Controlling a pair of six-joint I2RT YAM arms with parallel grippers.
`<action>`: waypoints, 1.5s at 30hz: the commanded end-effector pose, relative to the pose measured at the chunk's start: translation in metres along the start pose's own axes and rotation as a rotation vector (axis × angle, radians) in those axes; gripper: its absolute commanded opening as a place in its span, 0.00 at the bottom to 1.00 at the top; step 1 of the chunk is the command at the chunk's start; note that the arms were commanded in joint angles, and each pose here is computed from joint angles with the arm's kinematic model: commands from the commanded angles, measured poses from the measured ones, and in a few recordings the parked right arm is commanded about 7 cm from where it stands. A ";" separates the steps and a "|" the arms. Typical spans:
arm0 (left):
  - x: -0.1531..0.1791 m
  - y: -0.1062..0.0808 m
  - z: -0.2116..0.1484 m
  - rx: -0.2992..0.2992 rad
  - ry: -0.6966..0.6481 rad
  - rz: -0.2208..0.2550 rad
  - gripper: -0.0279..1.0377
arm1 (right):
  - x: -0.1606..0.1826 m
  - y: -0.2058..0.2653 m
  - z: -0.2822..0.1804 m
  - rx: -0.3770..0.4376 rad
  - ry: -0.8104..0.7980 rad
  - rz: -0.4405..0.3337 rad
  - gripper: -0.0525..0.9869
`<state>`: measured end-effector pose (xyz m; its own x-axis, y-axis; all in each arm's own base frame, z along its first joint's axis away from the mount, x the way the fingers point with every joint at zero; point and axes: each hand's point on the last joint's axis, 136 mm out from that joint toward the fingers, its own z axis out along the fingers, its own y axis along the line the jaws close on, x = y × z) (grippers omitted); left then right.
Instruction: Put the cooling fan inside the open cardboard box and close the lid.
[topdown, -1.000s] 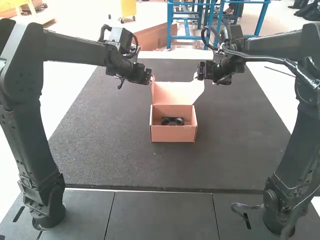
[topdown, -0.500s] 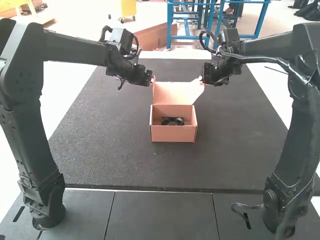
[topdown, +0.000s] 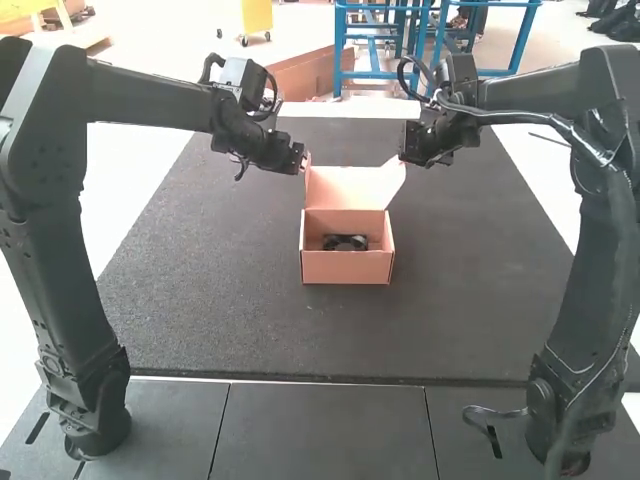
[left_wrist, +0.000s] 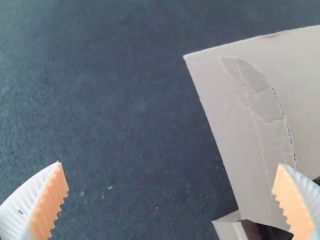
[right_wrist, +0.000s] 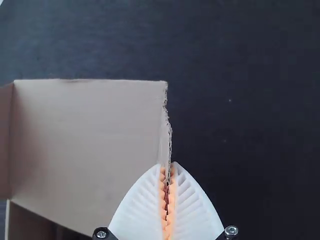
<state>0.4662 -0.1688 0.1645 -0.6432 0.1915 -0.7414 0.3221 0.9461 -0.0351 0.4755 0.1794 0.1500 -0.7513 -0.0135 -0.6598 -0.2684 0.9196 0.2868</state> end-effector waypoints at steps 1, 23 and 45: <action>-0.015 -0.005 -0.004 0.019 -0.033 -0.002 0.94 | -0.008 0.004 0.000 -0.021 -0.010 0.002 0.03; -0.024 -0.007 -0.017 0.022 -0.060 -0.022 0.94 | 0.012 0.028 -0.032 -0.006 -0.023 -0.070 0.03; -0.001 -0.042 -0.050 0.077 -0.015 -0.016 0.94 | 0.056 0.051 -0.066 -0.019 -0.124 -0.088 0.04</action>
<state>0.4282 -0.1939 0.1924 -0.6435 0.1849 -0.7428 0.3596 0.9297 -0.0801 0.3881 0.1929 0.1608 -0.6686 -0.0625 -0.7410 -0.3306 0.9176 0.2209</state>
